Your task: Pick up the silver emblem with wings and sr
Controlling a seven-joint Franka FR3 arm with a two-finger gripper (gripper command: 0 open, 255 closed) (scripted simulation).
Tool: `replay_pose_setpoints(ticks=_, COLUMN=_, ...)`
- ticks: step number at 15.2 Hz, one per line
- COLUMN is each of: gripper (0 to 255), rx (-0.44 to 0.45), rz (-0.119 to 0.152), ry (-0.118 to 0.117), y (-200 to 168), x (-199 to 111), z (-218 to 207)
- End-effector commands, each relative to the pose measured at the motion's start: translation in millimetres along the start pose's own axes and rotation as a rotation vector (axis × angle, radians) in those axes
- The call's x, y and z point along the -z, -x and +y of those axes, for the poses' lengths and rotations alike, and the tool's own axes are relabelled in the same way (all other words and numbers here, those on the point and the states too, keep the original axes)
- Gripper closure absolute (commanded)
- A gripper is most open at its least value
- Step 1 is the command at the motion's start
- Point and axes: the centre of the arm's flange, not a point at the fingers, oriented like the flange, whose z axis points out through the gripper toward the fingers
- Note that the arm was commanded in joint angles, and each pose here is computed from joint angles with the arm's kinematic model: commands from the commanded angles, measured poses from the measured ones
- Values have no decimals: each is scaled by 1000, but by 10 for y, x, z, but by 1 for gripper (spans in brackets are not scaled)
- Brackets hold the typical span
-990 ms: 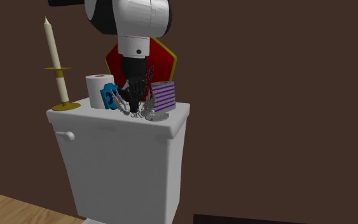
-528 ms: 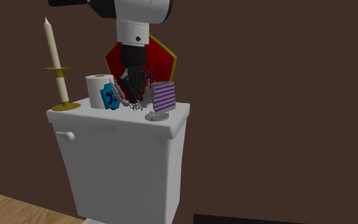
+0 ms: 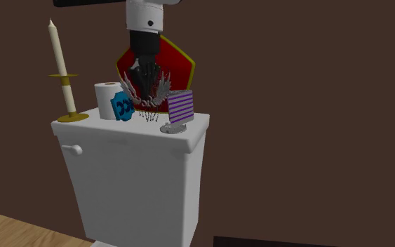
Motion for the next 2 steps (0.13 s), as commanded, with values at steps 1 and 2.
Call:
replay_pose_setpoints(ticks=1, gripper=255, rx=0, rz=0, ry=0, y=-5, x=60, z=8)
replay_pose_setpoints(ticks=2, gripper=255, rx=0, rz=0, ry=0, y=-5, x=60, z=9)
